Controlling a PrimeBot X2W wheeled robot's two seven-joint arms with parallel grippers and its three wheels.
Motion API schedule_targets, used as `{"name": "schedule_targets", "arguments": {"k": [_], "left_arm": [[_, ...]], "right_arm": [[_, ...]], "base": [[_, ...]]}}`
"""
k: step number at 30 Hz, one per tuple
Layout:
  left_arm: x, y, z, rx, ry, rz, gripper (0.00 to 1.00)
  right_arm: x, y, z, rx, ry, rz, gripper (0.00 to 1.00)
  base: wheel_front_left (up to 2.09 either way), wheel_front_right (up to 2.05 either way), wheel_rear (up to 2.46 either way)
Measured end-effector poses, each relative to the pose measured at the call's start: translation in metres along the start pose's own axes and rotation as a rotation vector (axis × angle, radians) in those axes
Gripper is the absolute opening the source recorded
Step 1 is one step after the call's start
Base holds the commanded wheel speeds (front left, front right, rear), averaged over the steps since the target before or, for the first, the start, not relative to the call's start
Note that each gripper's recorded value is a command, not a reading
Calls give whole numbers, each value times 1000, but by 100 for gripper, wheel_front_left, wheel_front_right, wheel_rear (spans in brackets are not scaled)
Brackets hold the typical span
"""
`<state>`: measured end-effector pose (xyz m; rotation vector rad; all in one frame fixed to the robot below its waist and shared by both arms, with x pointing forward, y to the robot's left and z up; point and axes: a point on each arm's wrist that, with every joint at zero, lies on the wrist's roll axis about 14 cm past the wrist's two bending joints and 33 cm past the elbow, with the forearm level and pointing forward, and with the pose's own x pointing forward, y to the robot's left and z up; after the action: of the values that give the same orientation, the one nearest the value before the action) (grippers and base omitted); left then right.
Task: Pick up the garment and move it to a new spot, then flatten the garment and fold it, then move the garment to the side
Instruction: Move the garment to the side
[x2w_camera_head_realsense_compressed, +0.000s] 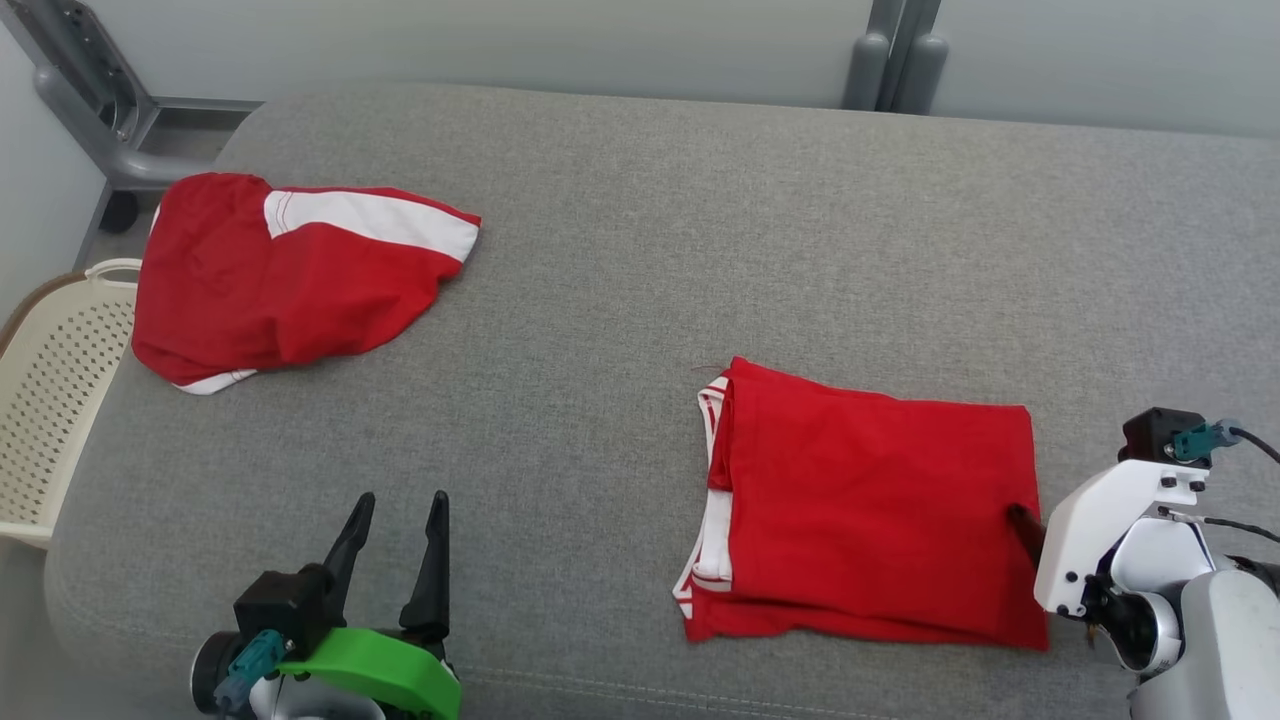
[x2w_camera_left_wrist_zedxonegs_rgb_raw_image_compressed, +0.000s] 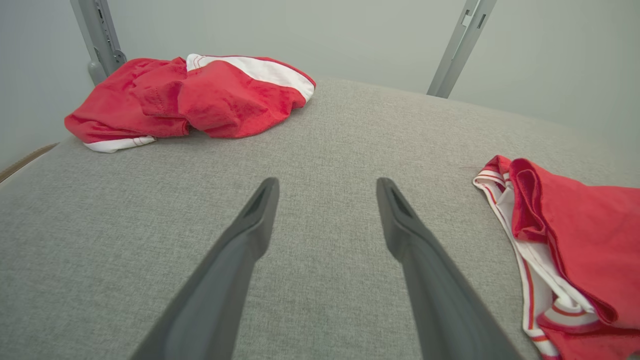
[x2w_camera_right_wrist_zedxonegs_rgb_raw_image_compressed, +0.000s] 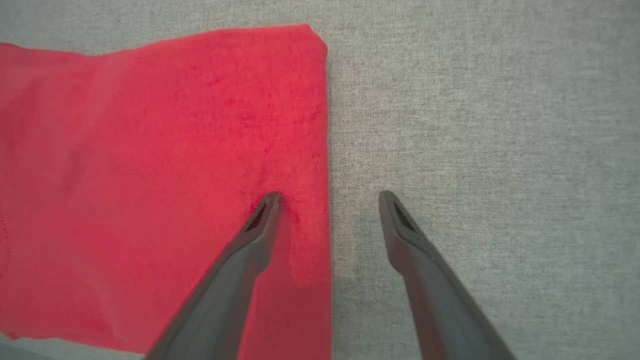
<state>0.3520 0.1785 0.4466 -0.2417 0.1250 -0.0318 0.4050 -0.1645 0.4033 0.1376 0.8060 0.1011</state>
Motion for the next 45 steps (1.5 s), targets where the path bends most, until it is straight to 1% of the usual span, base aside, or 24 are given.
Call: {"name": "schedule_targets", "arguments": {"k": [7, 8, 9, 10, 12, 22, 23, 24, 27, 34, 37, 40, 45], "left_arm": [[2, 10, -1, 14, 10, 17, 100], [2, 10, -1, 15, 11, 19, 100], [2, 11, -2, 15, 12, 21, 100], [2, 12, -2, 16, 14, 23, 100], [2, 13, -2, 17, 15, 26, 100], [3, 9, -2, 15, 12, 16, 100], [6, 5, 1, 16, 4, 3, 100], [6, 5, 1, 16, 4, 3, 100], [16, -7, 10, 26, -23, -34, 100], [43, -40, 23, 45, -67, -138, 100], [56, -57, 25, 52, -75, -194, 100], [70, -75, 26, 59, -80, -256, 100], [93, -107, 25, 70, -90, -363, 100]], "right_arm": [[16, 8, -20, 28, 80, 34, 100], [17, 9, -20, 32, 84, 38, 86], [19, 10, -21, 37, 86, 43, 60], [20, 10, -22, 38, 89, 43, 44], [22, 9, -22, 43, 92, 41, 0], [26, 7, -10, 11, 60, 14, 0], [26, 7, -1, 0, 33, 8, 0], [26, 7, -1, 0, 33, 8, 0], [28, 8, 16, -30, -8, 0, 0], [33, 1, 53, -160, -70, -56, 0], [33, -17, 73, -195, -108, -98, 0], [35, -39, 84, -208, -126, -139, 0], [33, -86, 99, -231, -151, -235, 0]], "base": [[0, 0, 0], [0, 0, 0], [0, 0, 0], [0, 0, 0], [0, 0, 0], [0, 0, 0], [0, 0, 0], [0, 0, 0], [0, 0, 0], [0, 0, 0], [0, 0, 0], [0, 0, 0], [0, 0, 0]]}}
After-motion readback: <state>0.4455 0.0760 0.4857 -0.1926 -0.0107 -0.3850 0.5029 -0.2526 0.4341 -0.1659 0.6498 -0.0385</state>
